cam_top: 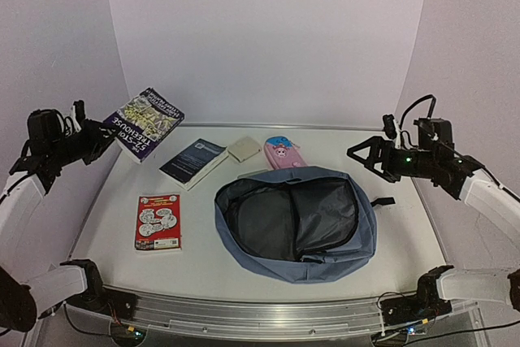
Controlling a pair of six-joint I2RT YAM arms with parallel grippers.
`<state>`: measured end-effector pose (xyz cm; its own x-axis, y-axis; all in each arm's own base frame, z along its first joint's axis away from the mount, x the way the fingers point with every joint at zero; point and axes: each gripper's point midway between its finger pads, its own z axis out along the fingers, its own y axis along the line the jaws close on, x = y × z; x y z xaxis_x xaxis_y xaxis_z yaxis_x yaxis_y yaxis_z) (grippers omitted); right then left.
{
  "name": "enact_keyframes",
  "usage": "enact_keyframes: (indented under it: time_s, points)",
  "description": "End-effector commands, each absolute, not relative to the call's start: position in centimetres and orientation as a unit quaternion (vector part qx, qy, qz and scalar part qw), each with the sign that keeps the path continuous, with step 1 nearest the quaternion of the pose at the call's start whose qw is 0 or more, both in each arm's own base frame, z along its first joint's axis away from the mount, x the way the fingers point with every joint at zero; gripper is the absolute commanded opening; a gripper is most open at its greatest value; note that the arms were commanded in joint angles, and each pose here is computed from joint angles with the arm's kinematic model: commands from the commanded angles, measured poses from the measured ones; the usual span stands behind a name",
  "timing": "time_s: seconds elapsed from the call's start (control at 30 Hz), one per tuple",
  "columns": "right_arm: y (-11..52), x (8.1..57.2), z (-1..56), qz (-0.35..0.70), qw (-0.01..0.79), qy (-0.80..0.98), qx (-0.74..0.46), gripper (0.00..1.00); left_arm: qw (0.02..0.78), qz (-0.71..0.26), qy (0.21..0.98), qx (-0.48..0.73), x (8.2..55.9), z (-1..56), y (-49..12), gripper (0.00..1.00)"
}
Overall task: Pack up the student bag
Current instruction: Pick up the book from the center of the board, then place the book in the student bag.
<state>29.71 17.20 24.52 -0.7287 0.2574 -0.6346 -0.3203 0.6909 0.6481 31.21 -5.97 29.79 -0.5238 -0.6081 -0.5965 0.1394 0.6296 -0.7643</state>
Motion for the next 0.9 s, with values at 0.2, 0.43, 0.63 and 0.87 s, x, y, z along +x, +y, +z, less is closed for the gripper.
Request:
enact_keyframes:
  time_s: [0.2,0.43,0.63,0.87]
  points:
    - [18.5,30.1,26.1,0.42,0.352,0.835,-0.042,0.98,0.367,-0.501,0.781,0.069,27.0,33.9,-16.4,0.0]
    - [15.2,30.2,18.5,0.304,0.296,0.905,0.025,0.98,0.248,-0.578,0.77,0.109,25.8,31.8,-22.4,0.0]
    - [15.2,28.3,14.5,0.302,0.243,0.921,0.03,0.98,0.15,-0.572,0.801,0.096,25.3,26.6,-25.0,0.0]
    - [15.8,27.2,12.2,0.323,0.216,0.921,0.03,0.98,0.094,-0.557,0.82,0.088,25.4,22.0,-27.3,0.0]
